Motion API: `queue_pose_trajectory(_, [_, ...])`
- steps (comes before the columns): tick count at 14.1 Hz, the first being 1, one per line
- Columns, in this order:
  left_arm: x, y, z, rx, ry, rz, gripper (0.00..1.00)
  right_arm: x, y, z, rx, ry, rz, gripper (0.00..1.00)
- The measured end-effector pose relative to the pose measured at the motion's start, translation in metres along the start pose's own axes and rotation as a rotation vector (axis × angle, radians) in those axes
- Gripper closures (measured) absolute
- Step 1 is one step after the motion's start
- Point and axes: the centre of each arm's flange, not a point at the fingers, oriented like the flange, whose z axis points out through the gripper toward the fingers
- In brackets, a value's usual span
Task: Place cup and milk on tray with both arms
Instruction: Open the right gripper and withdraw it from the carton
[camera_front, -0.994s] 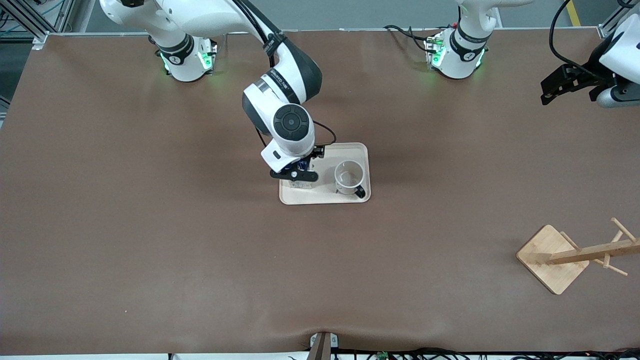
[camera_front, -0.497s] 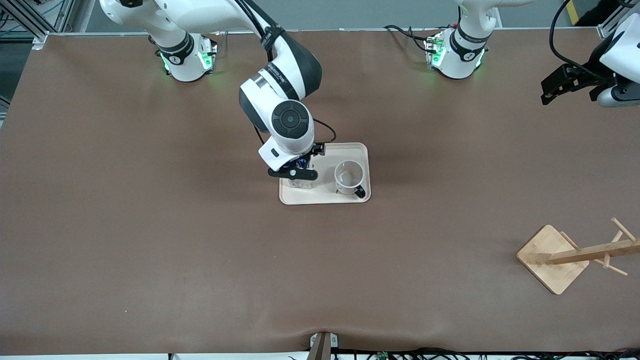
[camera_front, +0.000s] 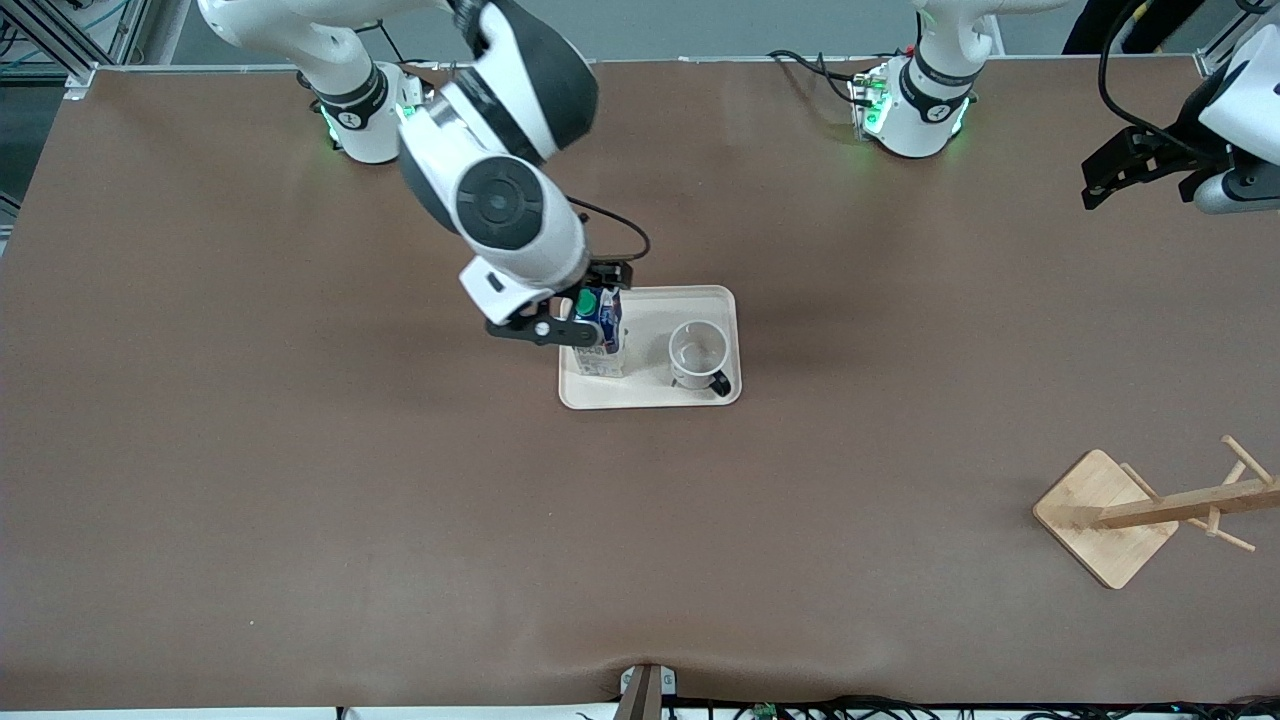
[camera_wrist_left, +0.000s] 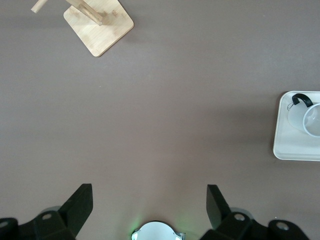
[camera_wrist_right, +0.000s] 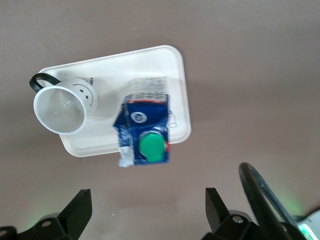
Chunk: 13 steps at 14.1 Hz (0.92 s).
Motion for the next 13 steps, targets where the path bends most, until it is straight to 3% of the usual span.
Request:
queue_pose_trajectory(6, [0.000,0.002,-0.001,0.000,0.002,-0.009,0.00,0.004,0.131,-0.120,-0.014,-0.029,0.129,0.00])
queue_pose_trajectory(10, [-0.001,0.006,-0.001,0.001,0.004,-0.002,0.00,-0.004,0.199,-0.176,-0.076,0.115,0.180,0.00])
queue_pose_trajectory(13, [-0.002,0.008,-0.002,0.002,0.005,0.001,0.00,-0.003,0.260,-0.193,-0.085,0.131,0.121,0.00])
